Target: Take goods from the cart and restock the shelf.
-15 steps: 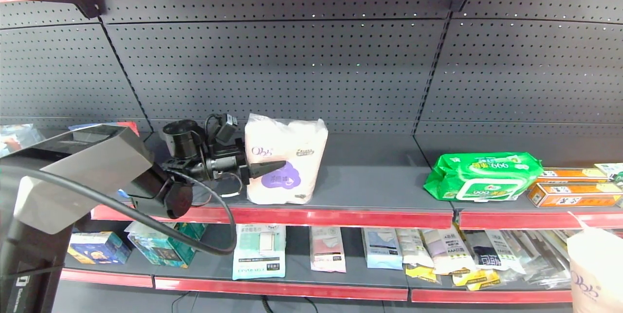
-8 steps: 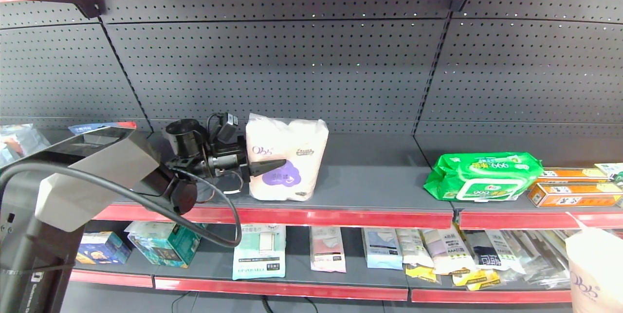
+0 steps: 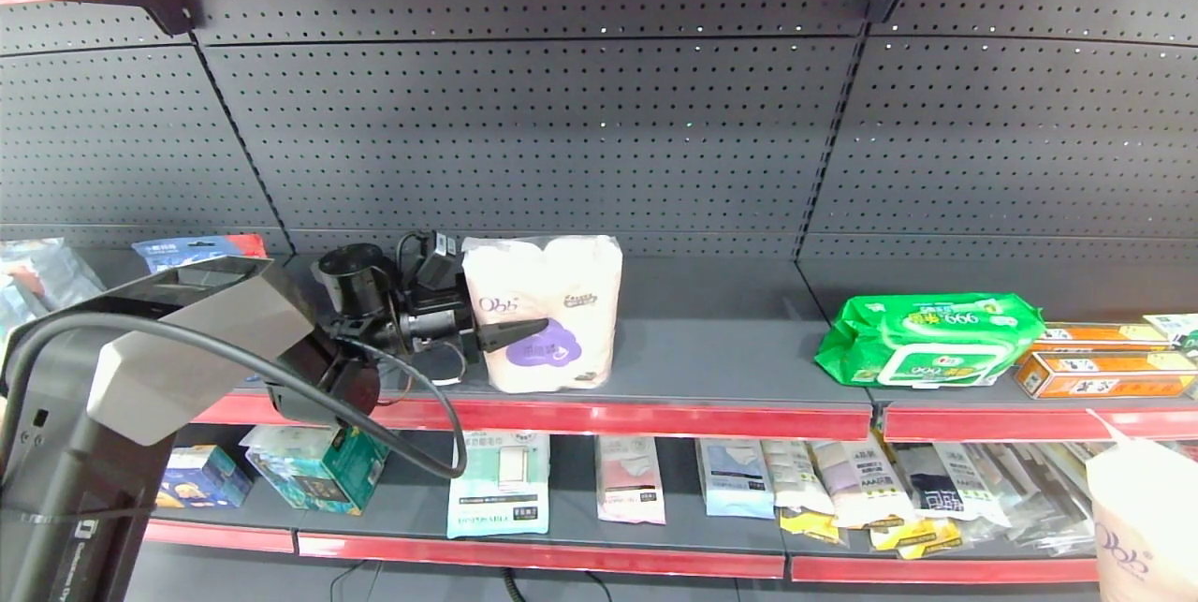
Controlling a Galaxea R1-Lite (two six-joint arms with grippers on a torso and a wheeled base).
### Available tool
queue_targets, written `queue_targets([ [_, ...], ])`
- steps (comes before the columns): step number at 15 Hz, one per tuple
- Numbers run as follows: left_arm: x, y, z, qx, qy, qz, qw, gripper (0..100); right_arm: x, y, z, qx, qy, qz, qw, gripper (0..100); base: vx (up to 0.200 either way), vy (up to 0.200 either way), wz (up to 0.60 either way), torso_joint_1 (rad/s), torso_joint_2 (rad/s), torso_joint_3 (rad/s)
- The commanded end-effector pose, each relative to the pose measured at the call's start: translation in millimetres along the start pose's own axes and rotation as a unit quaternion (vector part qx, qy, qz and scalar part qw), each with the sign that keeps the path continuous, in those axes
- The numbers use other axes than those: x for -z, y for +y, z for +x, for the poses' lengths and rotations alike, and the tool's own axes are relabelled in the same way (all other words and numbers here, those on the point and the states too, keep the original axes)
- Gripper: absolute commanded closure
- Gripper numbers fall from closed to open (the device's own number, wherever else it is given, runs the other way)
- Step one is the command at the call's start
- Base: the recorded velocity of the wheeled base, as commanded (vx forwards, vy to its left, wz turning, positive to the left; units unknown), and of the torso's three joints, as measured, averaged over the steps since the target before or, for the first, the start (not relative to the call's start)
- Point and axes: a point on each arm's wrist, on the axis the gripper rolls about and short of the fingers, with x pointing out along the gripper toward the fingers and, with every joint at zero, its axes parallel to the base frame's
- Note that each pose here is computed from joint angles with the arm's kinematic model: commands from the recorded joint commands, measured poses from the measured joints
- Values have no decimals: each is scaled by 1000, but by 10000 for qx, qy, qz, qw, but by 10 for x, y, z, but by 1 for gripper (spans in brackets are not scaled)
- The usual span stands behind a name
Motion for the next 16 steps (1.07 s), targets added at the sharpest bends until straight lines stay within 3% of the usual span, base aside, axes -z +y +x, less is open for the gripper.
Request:
queue_targets([
  [1, 28, -2, -14, -8, 20, -42, 10000, 100, -3, -1, 3, -5, 12, -3, 10000, 100, 0, 0, 0, 0, 0, 0],
  [6, 29, 24, -69, -77, -42, -78, 9999, 100, -4, -1, 7, -10, 26, -4, 10000, 100, 0, 0, 0, 0, 0, 0],
  [9, 44, 2, -77, 47, -259, -94, 9996, 100, -15, -4, 19, -28, 52, -14, 10000, 100, 0, 0, 0, 0, 0, 0],
  [11, 105, -8, -72, 103, -243, -229, 9994, 100, -29, -9, 24, -27, 69, -15, 10000, 100, 0, 0, 0, 0, 0, 0],
  [14, 111, 7, -73, 88, -250, -222, 9994, 100, -29, -9, 24, -27, 69, -15, 10000, 100, 0, 0, 0, 0, 0, 0],
  [16, 150, 78, -57, 15, -292, -177, 9994, 100, -29, -9, 24, -27, 69, -15, 10000, 100, 0, 0, 0, 0, 0, 0],
])
